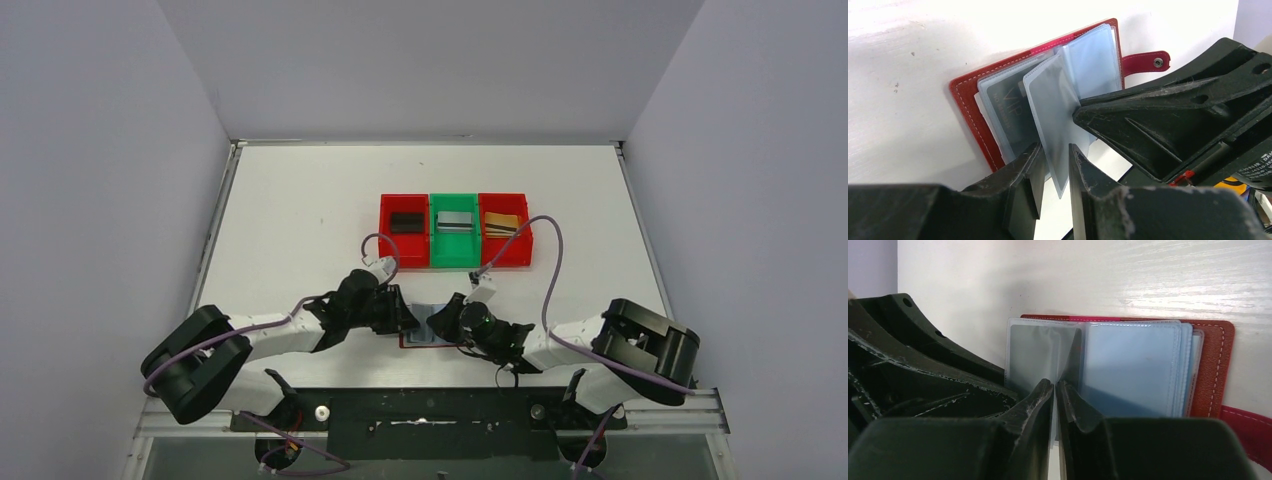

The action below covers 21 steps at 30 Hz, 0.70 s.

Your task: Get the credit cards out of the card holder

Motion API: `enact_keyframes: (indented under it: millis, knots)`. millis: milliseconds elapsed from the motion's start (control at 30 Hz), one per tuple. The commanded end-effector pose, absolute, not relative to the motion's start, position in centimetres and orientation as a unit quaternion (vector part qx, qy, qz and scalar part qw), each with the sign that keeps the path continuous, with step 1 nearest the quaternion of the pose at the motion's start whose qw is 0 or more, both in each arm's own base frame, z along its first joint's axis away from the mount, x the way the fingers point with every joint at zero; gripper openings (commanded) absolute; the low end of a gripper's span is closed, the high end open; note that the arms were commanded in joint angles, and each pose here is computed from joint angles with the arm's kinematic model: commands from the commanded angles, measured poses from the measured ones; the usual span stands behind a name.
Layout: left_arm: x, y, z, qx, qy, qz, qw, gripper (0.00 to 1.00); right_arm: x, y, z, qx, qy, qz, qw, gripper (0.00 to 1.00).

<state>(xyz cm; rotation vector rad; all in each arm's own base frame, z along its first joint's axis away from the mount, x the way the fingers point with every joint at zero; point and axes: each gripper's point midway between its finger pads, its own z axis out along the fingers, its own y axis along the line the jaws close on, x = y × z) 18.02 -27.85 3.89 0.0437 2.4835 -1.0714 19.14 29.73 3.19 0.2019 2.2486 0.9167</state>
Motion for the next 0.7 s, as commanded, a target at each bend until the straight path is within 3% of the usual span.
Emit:
enact_keyframes:
  millis: [0,233,667]
  knots:
    - [19.6,-30.1,7.0,0.03,0.867,-0.429,0.249,0.23,20.3,30.0,5.9,0.101,0.838,0.384,0.373,0.13]
    - [19.6,-30.5,7.4,0.034,0.865,-0.435,0.249,0.23,20.5,27.9,6.5,0.13,0.84,0.357,0.388,0.37]
    - [19.1,-33.1,9.4,0.067,0.855,-0.45,0.25,0.24,20.5,22.5,7.5,0.185,0.838,0.286,0.427,0.47]
